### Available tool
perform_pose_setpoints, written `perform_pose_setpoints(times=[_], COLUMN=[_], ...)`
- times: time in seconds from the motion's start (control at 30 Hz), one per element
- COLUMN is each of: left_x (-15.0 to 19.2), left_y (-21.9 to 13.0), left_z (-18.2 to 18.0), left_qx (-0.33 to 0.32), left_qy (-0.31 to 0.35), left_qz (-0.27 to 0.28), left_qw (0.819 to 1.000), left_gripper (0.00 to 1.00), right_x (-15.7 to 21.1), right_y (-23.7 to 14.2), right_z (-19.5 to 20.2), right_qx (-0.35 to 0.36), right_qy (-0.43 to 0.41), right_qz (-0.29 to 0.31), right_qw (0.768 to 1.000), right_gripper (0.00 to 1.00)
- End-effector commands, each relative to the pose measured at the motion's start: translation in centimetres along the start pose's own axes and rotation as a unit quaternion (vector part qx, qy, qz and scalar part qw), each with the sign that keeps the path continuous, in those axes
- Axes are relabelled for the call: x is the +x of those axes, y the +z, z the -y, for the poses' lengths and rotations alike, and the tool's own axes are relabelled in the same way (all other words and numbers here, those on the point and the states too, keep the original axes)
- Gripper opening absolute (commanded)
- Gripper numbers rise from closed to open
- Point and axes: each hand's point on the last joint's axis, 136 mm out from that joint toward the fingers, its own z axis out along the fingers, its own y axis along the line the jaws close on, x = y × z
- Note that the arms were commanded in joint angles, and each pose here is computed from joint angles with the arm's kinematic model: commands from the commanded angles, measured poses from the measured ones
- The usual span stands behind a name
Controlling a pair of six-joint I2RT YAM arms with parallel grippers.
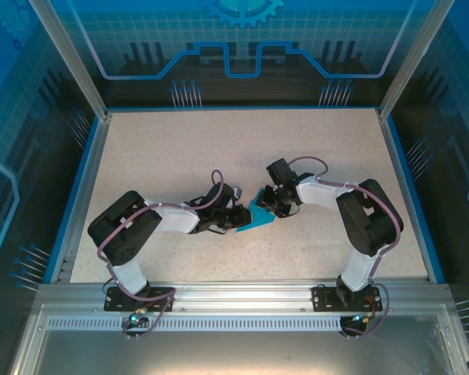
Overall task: Fold a paper plane with a square sheet of paper (pick it up from the middle)
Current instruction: Fourth fold the wing at the center of the table.
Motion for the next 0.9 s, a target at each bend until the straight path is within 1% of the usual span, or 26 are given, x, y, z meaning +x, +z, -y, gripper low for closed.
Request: perform_pose_setpoints(times=[0.0, 0.2, 0.4, 0.53, 0.73, 0.87], left_x=[-0.1, -0.5, -0.7, -0.5, 0.0, 0.0], left_y=[0.2, -0.1, -1.6, -2.2, -1.4, -1.0], left_z=[-0.7, 0.3, 1.4, 0.9, -0.5, -0.8], left_qx=[-0.021, -0.006, 0.013, 0.002, -0.018, -0.022], left_qy=[0.009, 0.016, 0.029, 0.030, 0.021, 0.026], left_qz=[0.003, 0.007, 0.020, 0.025, 0.016, 0.015], left_qw=[1.000, 1.000, 0.999, 0.999, 0.999, 0.999], left_gripper=[0.19, 0.20, 0.27, 0.32, 0.37, 0.37], right_x=[2.6, 2.7, 2.6, 2.6, 2.5, 2.5], right_y=[1.8, 1.9, 1.9, 1.8, 1.8, 1.8], right_z=[9.3, 9.6, 9.4, 9.3, 9.2, 9.2], right_qx=[0.166, 0.169, 0.163, 0.157, 0.154, 0.153], right_qy=[0.030, 0.033, 0.032, 0.032, 0.033, 0.033], right_qz=[-0.028, -0.029, -0.028, -0.027, -0.027, -0.028], right_qw=[0.985, 0.985, 0.986, 0.987, 0.987, 0.987], right_gripper=[0.41, 0.41, 0.41, 0.41, 0.41, 0.41])
